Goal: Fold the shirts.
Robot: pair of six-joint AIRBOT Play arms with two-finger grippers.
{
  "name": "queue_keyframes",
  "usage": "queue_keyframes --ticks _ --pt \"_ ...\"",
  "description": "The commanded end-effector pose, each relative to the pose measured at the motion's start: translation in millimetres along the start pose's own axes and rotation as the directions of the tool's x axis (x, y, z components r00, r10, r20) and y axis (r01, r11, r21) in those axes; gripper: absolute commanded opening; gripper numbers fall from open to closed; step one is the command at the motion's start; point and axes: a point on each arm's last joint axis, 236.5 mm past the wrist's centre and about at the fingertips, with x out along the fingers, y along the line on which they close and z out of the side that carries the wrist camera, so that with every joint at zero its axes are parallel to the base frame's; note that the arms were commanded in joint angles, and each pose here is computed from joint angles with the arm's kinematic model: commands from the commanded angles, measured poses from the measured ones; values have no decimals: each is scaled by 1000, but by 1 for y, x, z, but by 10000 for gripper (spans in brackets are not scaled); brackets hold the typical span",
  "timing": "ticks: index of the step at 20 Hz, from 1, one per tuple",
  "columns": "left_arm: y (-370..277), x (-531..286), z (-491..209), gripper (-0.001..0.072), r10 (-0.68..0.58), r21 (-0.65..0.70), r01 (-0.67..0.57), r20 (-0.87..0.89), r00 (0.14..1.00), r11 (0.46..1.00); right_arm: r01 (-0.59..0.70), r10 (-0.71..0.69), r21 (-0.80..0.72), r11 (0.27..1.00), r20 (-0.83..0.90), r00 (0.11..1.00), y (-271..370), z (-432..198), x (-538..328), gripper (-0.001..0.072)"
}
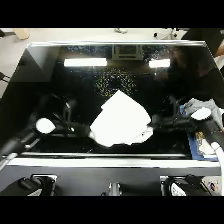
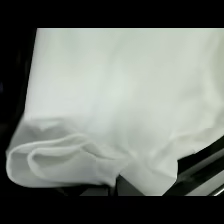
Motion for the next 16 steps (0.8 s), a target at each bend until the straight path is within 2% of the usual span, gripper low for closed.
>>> queue_keyframes --ticks 1,3,4,6,7,9,10,12,14,16 --pt "-68 -152 117 23 -41 307 -109 446 894 945 18 93 -348 937 299 950 113 73 -103 16" --pt "-122 -301 158 23 -121 347 -207 724 679 915 140 214 -546 826 533 818 216 88 -211 16" --pt "-145 -375 160 23 -165 333 -230 826 539 914 224 288 -609 761 626 725 264 77 -267 16" --pt "-180 -478 141 23 -240 330 -262 916 322 907 374 407 -650 661 730 549 329 34 -350 17" --pt "-190 -502 129 23 -262 337 -283 926 271 898 425 451 -645 635 757 474 347 13 -378 17" --pt "-193 -515 117 23 -268 339 -313 931 248 887 514 476 -595 619 804 357 360 -12 -415 17" --pt "-184 -513 118 23 -232 314 -349 938 257 883 567 439 -537 625 842 313 352 -15 -427 17" --pt "-159 -519 128 23 -124 213 -436 966 225 874 631 312 -395 668 918 244 322 -4 -444 17" --pt "-132 -528 138 23 -12 100 -496 984 178 862 639 195 -281 716 960 203 294 11 -453 17" --pt "-100 -517 148 23 119 15 -566 972 200 824 652 105 -196 733 979 176 272 31 -457 17"
